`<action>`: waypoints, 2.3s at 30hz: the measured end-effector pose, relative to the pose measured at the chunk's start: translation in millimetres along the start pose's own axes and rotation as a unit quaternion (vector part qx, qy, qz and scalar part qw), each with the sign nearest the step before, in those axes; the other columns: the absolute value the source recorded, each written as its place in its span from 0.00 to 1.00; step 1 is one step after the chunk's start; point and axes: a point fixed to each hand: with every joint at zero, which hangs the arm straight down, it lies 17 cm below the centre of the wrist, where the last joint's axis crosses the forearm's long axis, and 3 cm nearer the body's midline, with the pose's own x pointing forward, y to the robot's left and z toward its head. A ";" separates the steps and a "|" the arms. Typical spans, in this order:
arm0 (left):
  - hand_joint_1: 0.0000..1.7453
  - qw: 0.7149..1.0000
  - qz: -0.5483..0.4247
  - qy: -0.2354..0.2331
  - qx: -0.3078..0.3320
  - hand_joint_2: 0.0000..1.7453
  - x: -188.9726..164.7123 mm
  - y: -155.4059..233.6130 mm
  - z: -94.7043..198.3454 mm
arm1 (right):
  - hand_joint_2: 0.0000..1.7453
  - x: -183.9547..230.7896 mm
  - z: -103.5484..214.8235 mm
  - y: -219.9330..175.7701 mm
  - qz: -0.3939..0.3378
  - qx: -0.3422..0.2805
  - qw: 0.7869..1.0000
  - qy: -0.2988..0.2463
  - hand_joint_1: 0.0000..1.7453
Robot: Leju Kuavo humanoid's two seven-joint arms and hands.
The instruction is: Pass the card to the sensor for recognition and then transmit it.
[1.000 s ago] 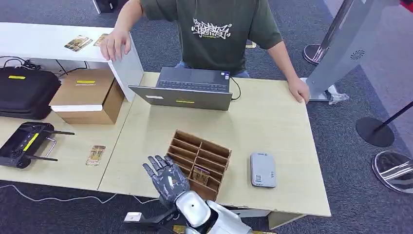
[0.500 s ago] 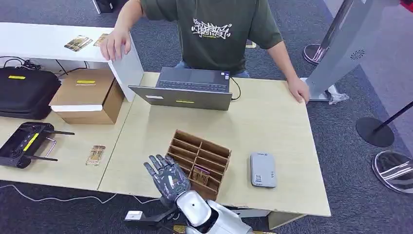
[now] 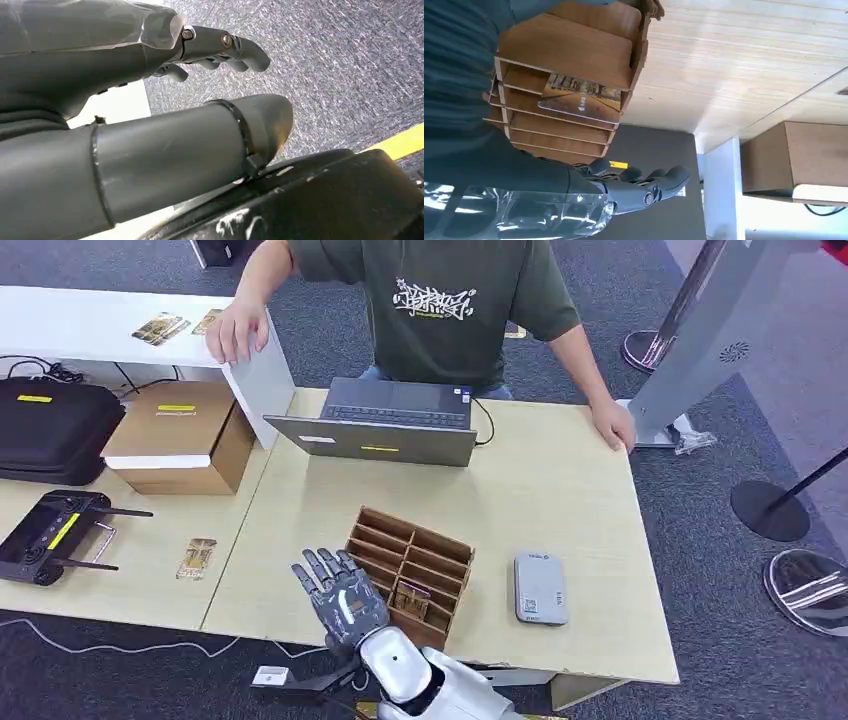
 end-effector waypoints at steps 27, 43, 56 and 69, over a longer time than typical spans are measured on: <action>0.00 1.000 0.000 0.001 0.003 0.00 -1.6 -0.7 0.3 | 1.00 -16.4 -0.5 9.1 -0.002 0.006 1.000 0.029 0.00; 0.00 1.000 -0.009 0.011 0.004 0.00 -7.3 -1.9 0.6 | 1.00 -53.6 6.5 11.5 0.008 0.002 0.996 0.087 0.02; 0.00 1.000 -0.023 0.012 0.007 0.00 -8.4 -1.9 0.8 | 1.00 -54.7 11.2 7.4 0.010 -0.003 0.996 0.088 0.00; 0.00 0.999 -0.033 0.008 0.009 0.00 -6.9 -1.5 0.9 | 1.00 -45.5 12.5 2.1 -0.006 -0.004 0.997 0.074 0.04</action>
